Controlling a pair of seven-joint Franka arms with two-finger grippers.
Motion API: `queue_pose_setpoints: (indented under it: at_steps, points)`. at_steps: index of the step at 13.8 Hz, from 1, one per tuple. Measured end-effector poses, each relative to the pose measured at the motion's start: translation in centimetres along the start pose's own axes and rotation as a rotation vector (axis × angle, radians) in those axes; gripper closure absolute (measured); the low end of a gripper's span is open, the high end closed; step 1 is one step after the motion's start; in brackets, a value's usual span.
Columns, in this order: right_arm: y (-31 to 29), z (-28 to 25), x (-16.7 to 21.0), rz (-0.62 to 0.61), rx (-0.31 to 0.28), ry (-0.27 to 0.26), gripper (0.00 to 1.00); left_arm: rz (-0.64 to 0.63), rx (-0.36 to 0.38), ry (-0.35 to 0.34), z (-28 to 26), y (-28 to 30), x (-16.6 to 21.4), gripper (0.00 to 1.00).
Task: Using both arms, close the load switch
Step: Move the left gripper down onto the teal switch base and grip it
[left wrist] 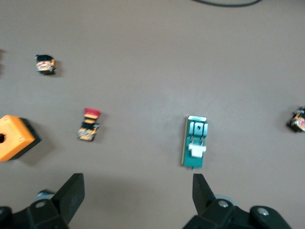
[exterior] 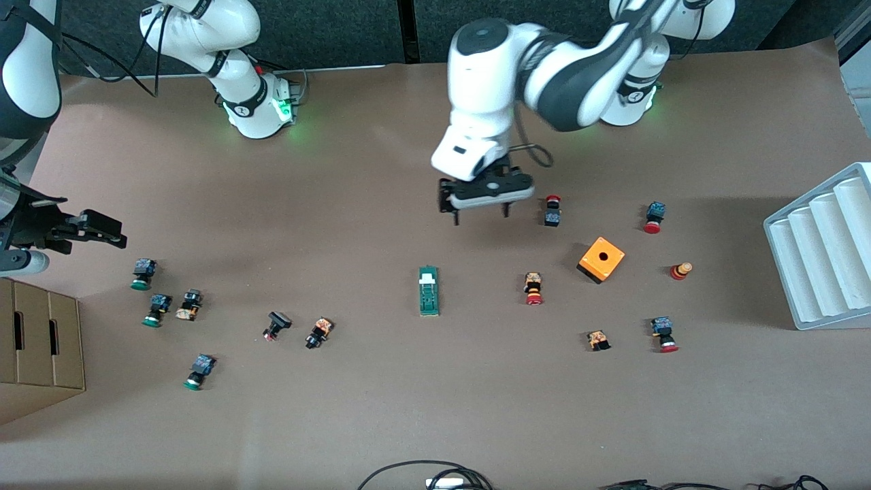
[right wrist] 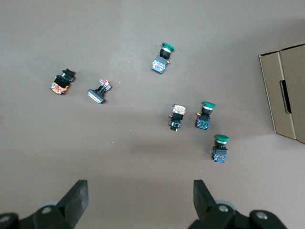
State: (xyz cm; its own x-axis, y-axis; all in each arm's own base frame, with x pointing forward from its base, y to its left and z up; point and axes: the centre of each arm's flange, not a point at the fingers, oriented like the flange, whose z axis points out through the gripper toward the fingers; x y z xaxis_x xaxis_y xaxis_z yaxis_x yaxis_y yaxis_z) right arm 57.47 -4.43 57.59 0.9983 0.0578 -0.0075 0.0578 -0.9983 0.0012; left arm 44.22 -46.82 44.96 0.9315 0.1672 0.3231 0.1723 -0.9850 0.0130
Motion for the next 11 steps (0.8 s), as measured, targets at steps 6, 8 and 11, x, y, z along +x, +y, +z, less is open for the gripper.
queue_pose_setpoints:
  at_steps: [6, 8, 11]
  points:
    - [0.4, 0.1, 0.0, 0.008, 0.0, -0.001, 0.0, 0.032, 0.013, 0.186, 7.8, 4.9, -7.1, 0.0]
    - [0.5, 0.2, 0.0, 0.008, 0.0, -0.004, 0.0, 0.032, 0.005, 0.271, 10.4, 5.9, -9.3, 0.0]
    - [0.3, 0.7, 0.2, 0.006, 0.0, -0.013, 0.0, 0.034, -0.03, 0.393, 15.1, 6.8, -12.9, 0.0]
